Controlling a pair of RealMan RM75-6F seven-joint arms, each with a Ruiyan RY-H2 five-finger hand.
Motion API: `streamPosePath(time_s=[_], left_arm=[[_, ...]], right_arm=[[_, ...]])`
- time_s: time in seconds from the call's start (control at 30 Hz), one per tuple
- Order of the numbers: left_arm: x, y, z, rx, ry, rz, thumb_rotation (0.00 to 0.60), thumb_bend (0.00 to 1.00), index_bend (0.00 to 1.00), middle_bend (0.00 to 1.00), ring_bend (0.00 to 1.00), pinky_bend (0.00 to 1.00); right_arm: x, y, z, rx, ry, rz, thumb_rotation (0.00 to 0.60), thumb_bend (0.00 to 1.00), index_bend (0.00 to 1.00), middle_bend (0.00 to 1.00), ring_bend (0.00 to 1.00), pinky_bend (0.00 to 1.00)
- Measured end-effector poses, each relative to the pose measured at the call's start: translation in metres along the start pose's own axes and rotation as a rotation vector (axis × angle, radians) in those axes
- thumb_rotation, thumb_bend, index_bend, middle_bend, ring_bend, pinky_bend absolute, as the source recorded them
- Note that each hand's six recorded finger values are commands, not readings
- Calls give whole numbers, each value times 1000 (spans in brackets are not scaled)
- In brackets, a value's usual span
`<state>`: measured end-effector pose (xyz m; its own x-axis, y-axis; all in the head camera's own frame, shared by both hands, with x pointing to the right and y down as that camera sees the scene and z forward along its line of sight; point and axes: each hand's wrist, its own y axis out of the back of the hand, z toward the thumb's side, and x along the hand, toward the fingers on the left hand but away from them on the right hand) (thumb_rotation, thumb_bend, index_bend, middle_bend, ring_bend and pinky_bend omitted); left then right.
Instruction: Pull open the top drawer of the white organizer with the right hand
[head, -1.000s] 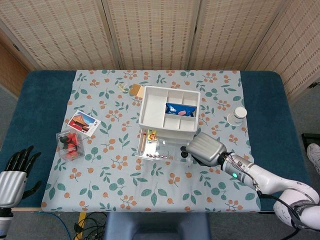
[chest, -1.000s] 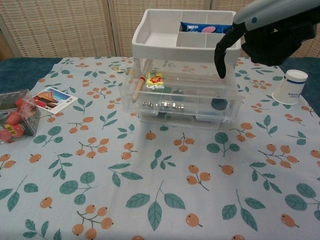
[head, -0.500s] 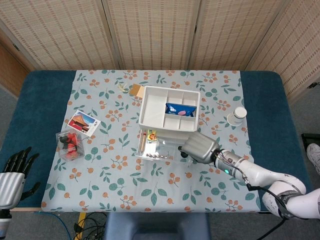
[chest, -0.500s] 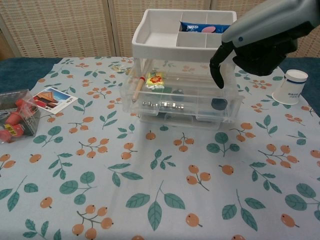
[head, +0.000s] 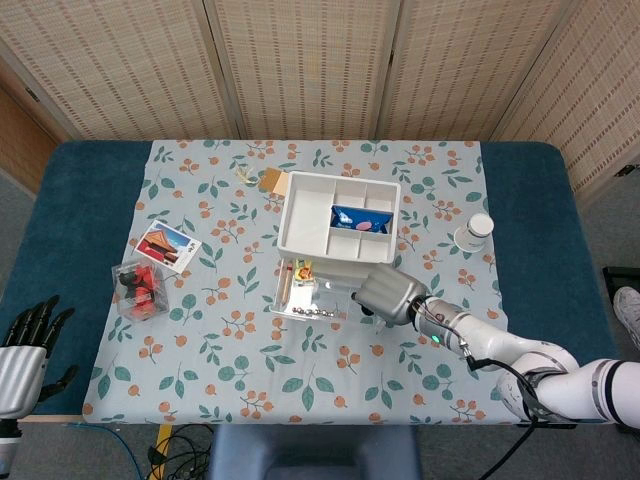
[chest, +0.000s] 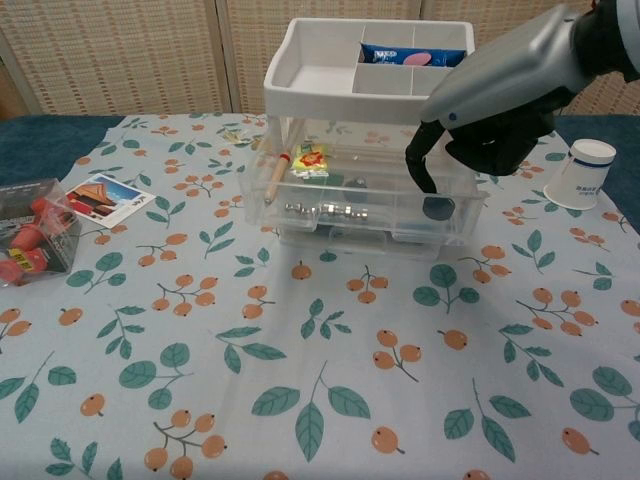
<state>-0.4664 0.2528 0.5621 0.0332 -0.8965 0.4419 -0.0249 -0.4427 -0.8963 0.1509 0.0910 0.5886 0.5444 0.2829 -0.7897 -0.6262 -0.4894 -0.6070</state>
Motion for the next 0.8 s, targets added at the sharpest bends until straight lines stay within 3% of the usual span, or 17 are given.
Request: streamPosePath(time_s=[0.27, 0.57, 0.8], left_arm=[[0, -1, -1, -1, 3, -1, 600, 230, 129, 19, 9, 84], [-1, 0, -2, 2, 7, 0, 600, 230, 129, 19, 9, 84], [0, 0, -1, 2, 6, 0, 600, 230, 129, 19, 9, 83]], right_arm=[[-4, -5, 1, 5, -15, 16, 600, 1000, 352, 1000, 1000, 1000], [0, 2, 3, -11, -21, -13, 600, 1000, 352, 1000, 1000, 1000], [5, -5, 3, -8, -16, 16, 600, 1000, 352, 1000, 1000, 1000]])
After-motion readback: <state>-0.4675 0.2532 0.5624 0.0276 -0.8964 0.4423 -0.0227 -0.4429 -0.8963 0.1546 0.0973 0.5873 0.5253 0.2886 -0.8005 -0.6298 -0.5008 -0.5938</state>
